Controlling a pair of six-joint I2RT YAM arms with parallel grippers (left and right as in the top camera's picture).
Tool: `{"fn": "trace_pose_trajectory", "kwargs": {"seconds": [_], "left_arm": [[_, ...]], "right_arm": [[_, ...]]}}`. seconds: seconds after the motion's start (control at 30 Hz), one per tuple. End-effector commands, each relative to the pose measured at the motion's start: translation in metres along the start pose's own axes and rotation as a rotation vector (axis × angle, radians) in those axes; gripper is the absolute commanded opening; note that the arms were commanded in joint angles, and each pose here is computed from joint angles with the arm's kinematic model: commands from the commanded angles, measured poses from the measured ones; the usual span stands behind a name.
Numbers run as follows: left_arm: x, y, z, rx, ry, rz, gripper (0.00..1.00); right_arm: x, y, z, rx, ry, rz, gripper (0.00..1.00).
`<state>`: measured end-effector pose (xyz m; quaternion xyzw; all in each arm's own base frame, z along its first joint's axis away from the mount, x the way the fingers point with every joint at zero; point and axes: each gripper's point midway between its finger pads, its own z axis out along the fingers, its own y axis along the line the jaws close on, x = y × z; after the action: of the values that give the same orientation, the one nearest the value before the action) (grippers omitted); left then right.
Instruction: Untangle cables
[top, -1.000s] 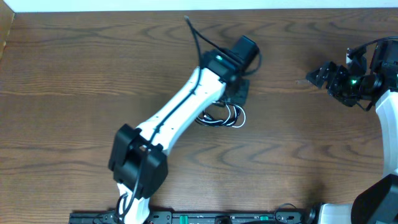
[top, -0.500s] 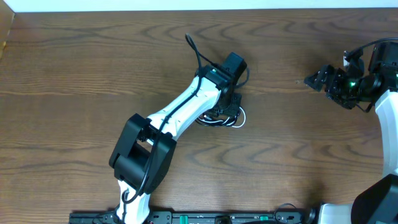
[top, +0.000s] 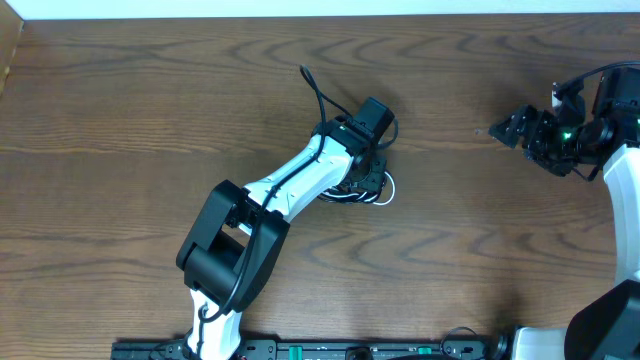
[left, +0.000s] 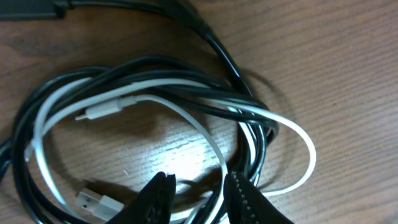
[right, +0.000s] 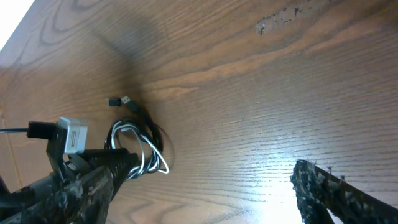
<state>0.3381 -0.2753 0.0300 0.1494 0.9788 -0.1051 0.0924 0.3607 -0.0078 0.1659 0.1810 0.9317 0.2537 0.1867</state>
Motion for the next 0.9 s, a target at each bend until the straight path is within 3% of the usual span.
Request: {"fn": "trace_pose_trajectory", "kwargs": {"seconds": [0.0, 0.27, 0.37, 0.63, 0.7, 0.87], "left_arm": [[0.006, 0.005, 0.013, -0.036, 0.020, -0.017, 0.31], [0.016, -0.003, 0.034, -0.046, 0.050, 0.007, 0.30], [0.012, 0.000, 0.034, -0.049, 0.040, 0.000, 0.24], [0.010, 0.006, 0.036, -0.082, 0.025, -0.002, 0.19], [0.010, 0.006, 0.037, -0.085, 0.025, -0.002, 0.08], [0.006, 0.008, 0.021, -0.087, 0.023, -0.012, 0.07]], "right_arm": [[-0.003, 0.008, -0.004, -0.018, -0.009, -0.032, 0.89], [-0.002, 0.008, -0.004, -0.018, -0.005, -0.033, 0.89], [0.000, 0.009, -0.004, -0.018, -0.001, -0.035, 0.88], [0.005, 0.017, 0.001, -0.025, 0.020, -0.056, 0.88], [0.009, 0.024, 0.004, -0.030, 0.032, -0.074, 0.88], [0.013, 0.032, 0.008, -0.039, 0.042, -0.099, 0.88]]}}
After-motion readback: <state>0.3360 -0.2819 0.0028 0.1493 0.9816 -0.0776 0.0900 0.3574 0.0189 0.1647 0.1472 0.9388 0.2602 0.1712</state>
